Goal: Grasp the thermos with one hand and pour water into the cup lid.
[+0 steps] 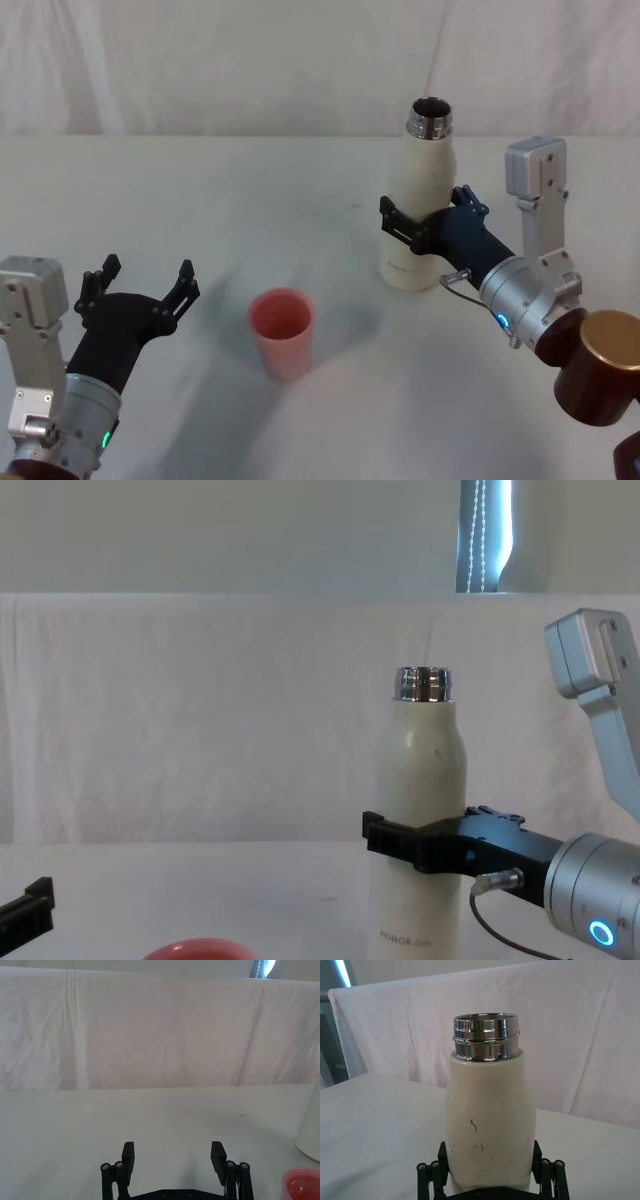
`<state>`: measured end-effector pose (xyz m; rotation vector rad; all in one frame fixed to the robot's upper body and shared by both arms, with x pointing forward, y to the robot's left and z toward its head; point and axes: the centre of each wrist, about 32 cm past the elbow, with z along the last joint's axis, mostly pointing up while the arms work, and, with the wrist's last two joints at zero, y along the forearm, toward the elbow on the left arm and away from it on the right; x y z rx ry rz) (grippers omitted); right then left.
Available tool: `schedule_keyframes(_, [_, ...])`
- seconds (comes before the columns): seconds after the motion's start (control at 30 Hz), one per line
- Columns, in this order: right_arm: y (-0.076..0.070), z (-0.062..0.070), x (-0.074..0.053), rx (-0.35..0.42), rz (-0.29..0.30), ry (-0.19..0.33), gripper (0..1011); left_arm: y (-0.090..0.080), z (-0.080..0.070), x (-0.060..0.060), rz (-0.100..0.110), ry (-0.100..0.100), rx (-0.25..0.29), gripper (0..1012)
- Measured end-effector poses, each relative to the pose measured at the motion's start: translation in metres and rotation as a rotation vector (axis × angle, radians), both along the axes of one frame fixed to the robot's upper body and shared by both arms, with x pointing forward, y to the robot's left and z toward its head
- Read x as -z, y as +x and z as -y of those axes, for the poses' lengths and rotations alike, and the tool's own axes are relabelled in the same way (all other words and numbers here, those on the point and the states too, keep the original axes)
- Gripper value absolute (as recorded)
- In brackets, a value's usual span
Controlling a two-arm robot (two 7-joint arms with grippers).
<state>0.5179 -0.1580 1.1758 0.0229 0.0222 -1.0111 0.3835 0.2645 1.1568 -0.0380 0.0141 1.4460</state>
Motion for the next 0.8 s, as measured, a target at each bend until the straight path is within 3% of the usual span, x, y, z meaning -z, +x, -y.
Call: schedule_keyframes(0.8, [-0.0006, -0.0009, 0.0055, -0.004, -0.006, -0.006, 957, 0.0000, 0.0000, 0.0000, 0.000, 0.000, 0.000, 1001])
